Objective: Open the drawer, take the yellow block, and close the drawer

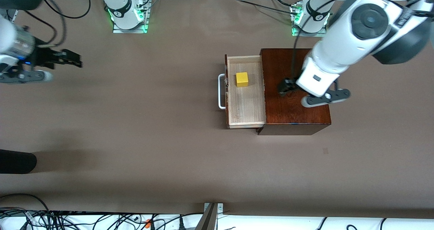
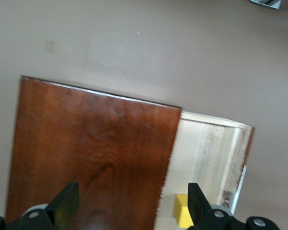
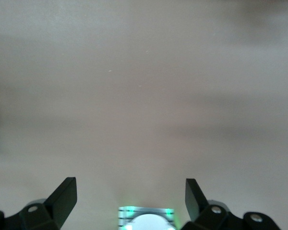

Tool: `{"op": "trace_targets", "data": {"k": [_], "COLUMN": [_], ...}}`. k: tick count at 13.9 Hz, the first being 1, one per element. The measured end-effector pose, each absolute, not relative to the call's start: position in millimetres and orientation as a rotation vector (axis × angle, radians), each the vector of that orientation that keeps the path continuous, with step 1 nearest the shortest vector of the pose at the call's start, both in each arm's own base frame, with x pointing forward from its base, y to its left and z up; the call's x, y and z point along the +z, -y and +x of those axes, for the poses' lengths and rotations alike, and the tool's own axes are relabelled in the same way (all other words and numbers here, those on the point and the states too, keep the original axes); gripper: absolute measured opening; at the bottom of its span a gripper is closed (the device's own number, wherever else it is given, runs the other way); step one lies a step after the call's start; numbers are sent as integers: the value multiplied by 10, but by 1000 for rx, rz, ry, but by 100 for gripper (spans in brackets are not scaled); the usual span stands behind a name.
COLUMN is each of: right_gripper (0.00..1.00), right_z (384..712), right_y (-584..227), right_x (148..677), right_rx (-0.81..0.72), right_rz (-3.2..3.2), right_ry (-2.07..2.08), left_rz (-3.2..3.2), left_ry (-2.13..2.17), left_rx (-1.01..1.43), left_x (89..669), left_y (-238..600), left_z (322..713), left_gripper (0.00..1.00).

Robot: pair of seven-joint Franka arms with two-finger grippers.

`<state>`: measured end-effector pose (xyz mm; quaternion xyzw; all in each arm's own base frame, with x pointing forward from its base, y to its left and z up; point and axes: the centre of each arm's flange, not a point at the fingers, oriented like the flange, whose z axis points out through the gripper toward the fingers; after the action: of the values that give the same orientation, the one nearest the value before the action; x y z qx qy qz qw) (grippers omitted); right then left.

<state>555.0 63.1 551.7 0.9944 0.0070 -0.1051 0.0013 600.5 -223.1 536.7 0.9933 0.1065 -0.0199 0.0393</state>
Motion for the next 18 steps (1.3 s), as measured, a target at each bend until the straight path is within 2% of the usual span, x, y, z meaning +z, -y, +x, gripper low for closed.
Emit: {"op": "trace_targets", "data": {"k": [6, 11, 15, 18], "right_gripper": [100, 100, 100, 100], "right_z": [5588, 5556, 5598, 5485], "right_y": [-2181, -3164, -4032, -4588], "right_x": [4944, 4824, 4684, 4514], "right_rx": [-285, -245, -183, -183], "right_rz": [3086, 3077, 2989, 2846], "right_ry": [315, 802, 1292, 1647], "left_rz": [3037, 3077, 3122, 3132], "left_ry": [-140, 8, 48, 58], "left_rx": [-104, -84, -72, -70], "left_x": [5549, 5873, 6026, 6083], "left_y": [1328, 578, 270, 300], "left_z": [6114, 5950, 5800, 5756], "left_gripper": [100, 100, 100, 100]}}
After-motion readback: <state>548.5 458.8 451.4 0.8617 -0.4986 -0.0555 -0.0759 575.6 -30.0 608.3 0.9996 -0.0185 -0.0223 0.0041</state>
